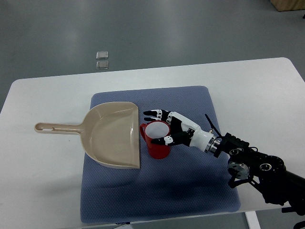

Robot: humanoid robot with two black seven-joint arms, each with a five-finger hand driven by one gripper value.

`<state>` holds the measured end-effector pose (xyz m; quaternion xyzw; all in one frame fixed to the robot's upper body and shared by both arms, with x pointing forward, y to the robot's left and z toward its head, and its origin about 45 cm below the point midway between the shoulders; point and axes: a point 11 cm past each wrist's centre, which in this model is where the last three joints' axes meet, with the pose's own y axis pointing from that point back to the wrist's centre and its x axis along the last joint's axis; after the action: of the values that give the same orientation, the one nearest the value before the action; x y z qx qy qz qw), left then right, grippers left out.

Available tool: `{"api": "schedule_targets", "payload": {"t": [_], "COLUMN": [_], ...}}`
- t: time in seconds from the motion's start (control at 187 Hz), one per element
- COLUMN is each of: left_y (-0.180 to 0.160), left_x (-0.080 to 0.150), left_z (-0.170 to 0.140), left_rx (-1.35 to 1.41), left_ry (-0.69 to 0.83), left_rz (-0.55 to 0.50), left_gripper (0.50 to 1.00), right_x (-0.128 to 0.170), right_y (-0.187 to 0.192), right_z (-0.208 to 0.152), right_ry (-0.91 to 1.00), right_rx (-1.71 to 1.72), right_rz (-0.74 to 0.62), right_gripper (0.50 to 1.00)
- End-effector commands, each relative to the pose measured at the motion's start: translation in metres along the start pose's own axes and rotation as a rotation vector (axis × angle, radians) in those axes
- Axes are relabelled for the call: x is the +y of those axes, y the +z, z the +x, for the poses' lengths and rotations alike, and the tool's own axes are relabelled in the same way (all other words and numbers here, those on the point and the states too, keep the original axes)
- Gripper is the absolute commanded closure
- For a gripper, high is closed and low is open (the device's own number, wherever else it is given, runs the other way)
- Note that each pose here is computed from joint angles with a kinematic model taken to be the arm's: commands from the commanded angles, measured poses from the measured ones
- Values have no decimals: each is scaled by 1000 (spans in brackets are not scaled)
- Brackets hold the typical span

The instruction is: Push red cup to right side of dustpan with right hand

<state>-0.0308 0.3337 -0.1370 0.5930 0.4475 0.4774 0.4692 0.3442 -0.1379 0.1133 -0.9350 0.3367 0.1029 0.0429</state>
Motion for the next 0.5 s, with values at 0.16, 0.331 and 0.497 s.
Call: {"api": "schedule_targets", "payload": {"t": [0.16,0.331,0.497], "left_y": [0,0,0], "left_x": [0,0,0], "left_z": [0,0,0], "left_rx": [-1,-2,-2], "left_ry": [0,-1,-1], "left_rz": [0,0,0], "left_gripper": [500,500,500], "right_x": [7,11,17], "right_y": [-7,-23,-60], "right_z": [7,25,71], "right_ry": [-2,28,180], "right_rx": [10,24,-11], "right_rz": [4,23,115], "right_gripper": [566,568,566]}}
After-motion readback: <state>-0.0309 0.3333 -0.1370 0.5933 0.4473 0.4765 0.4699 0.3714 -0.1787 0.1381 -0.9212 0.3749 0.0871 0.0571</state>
